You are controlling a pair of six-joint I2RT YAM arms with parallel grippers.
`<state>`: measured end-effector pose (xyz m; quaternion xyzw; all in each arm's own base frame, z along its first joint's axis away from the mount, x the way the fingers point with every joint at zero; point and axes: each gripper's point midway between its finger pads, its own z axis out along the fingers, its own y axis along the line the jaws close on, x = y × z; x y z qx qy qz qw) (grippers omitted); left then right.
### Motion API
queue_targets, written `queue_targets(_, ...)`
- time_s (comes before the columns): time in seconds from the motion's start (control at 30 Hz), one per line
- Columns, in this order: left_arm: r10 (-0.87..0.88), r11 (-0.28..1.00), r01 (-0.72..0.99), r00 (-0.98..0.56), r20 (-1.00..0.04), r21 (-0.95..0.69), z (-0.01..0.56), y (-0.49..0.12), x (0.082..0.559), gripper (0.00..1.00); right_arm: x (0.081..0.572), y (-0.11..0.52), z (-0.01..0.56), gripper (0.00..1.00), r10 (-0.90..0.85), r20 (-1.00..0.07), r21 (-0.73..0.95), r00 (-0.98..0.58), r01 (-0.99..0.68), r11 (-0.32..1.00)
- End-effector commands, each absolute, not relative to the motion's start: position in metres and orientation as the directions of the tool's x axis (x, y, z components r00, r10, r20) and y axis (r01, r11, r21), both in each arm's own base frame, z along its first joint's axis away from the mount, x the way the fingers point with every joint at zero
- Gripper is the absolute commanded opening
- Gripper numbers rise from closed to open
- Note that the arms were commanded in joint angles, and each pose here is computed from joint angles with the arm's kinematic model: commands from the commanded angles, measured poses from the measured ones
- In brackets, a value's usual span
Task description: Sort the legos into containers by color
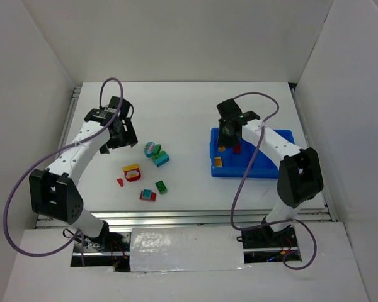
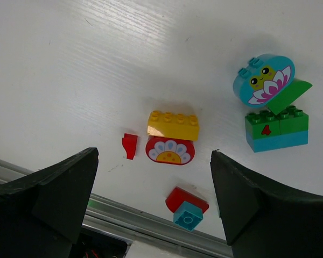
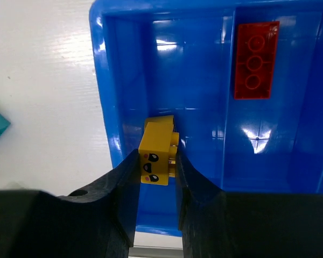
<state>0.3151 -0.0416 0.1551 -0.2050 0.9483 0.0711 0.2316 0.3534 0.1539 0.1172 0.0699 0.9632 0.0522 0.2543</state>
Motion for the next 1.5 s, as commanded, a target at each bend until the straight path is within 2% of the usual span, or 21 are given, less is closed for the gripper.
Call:
queue_targets(0.0, -0.343, 0.912, -0.410, -0.797, -0.498, 0.029, 0.165, -0.042, 0.329, 0.98, 0.345, 0.152, 0.108, 0.00, 0.136, -0.442, 0.122, -0.886, 0.091, 0.988)
queue_targets(0.33, -0.311, 0.921, -0.388, -0.783, -0.539, 0.030, 0.175, -0.041, 0.345, 0.98, 0.298, 0.170, 0.104, 0.00, 0.101, -0.338, 0.220, -0.936, 0.025, 0.975)
queue_targets(0.57, -0.303, 0.931, -0.366, -0.773, -0.557, 0.002, 0.181, -0.046, 0.351, 0.98, 0.279, 0.166, 0.093, 0.00, 0.113, -0.324, 0.212, -0.939, 0.045, 0.976)
queue_targets(0.9, -0.312, 0.932, -0.359, -0.742, -0.593, -0.042, 0.197, -0.047, 0.349, 0.99, 0.318, 0.159, 0.105, 0.00, 0.115, -0.429, 0.147, -0.896, 0.056, 0.987)
queue_targets(1.17, -0.325, 0.925, -0.378, -0.722, -0.610, -0.045, 0.208, -0.040, 0.333, 0.99, 0.337, 0.165, 0.115, 0.02, 0.118, -0.463, 0.158, -0.879, 0.049, 0.986)
queue_targets(1.47, -0.325, 0.913, -0.407, -0.715, -0.619, -0.009, 0.208, -0.026, 0.306, 1.00, 0.339, 0.161, 0.111, 0.12, 0.116, -0.456, 0.134, -0.882, 0.061, 0.989)
